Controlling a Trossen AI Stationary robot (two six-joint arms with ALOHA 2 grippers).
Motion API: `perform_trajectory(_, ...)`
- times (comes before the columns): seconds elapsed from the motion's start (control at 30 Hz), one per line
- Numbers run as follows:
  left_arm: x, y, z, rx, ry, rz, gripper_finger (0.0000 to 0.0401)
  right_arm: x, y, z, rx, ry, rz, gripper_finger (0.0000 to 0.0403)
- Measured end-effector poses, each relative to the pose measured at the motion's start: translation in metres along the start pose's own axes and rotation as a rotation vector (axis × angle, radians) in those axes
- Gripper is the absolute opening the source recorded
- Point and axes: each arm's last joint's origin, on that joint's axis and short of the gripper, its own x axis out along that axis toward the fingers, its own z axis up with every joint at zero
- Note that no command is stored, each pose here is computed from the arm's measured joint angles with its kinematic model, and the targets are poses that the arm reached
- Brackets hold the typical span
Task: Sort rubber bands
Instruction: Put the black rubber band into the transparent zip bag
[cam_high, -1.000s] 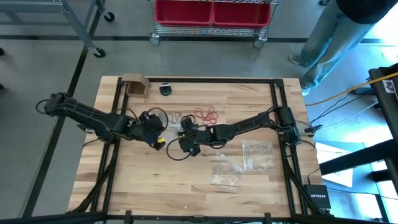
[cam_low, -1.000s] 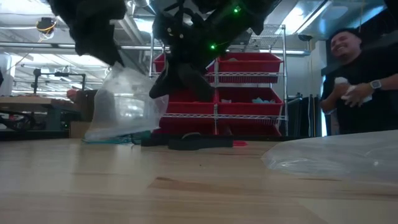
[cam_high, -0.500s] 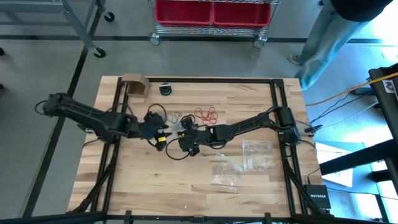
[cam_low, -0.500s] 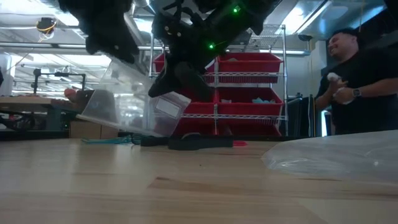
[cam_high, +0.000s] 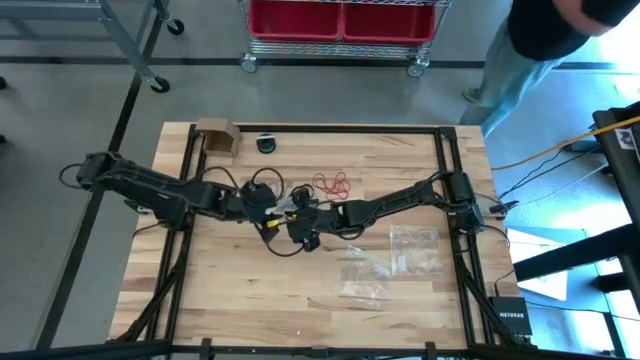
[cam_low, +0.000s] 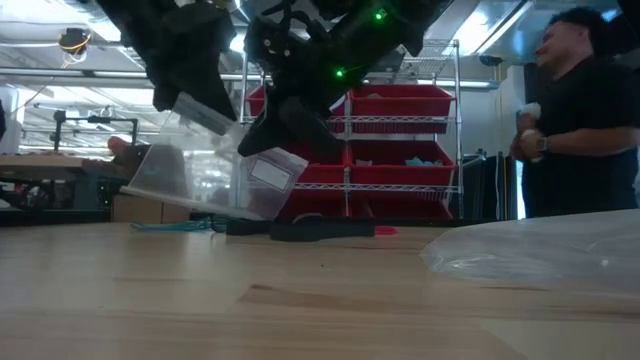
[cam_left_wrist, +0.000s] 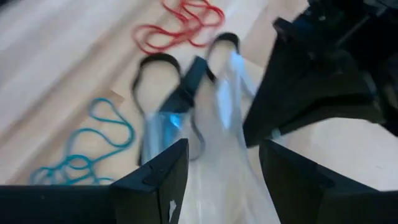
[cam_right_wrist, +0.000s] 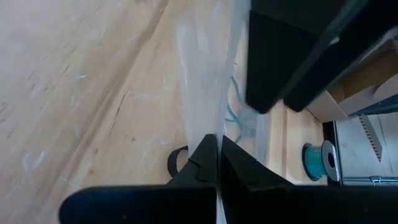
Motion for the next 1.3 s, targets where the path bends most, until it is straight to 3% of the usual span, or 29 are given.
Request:
perform_trajectory(0.13, 0.011, 0.002, -0.001, 0.042, 0.082, -0.055, 0.0187, 0.0, 0.0, 0.0, -0.007, -0.001, 0.0, 0.0)
perform_trajectory(0.33, 0.025, 0.01, 0.0, 0.048, 0.116, -0.011, 0.0175, 0.0, 0.0, 0.0, -0.008, 0.0, 0.0, 0.0)
perform_trajectory(0.43, 0.03, 0.011, -0.001, 0.062, 0.133, 0.003, 0.0133, 0.0, 0.0, 0.0, -0.008, 0.0, -0.001, 0.0)
perform_trajectory(0.63, 0.034, 0.013, -0.003, 0.117, 0.134, 0.057, 0.0012, 0.0, 0.001, 0.0, -0.009, -0.004, 0.006, 0.0)
perform_trajectory(0.87, 0.007, 0.019, 0.013, 0.187, 0.08, 0.267, 0.0002, 0.0, 0.001, 0.001, -0.008, -0.025, 0.034, 0.0)
perform_trajectory(1.13, -0.01, 0.018, 0.023, 0.254, 0.022, 0.243, 0.0002, 0.0, 0.002, 0.001, -0.007, -0.045, 0.065, 0.0)
perform_trajectory(1.3, -0.012, 0.009, 0.021, 0.302, 0.027, 0.147, 0.0001, 0.0, 0.002, 0.001, 0.01, -0.036, 0.062, 0.0)
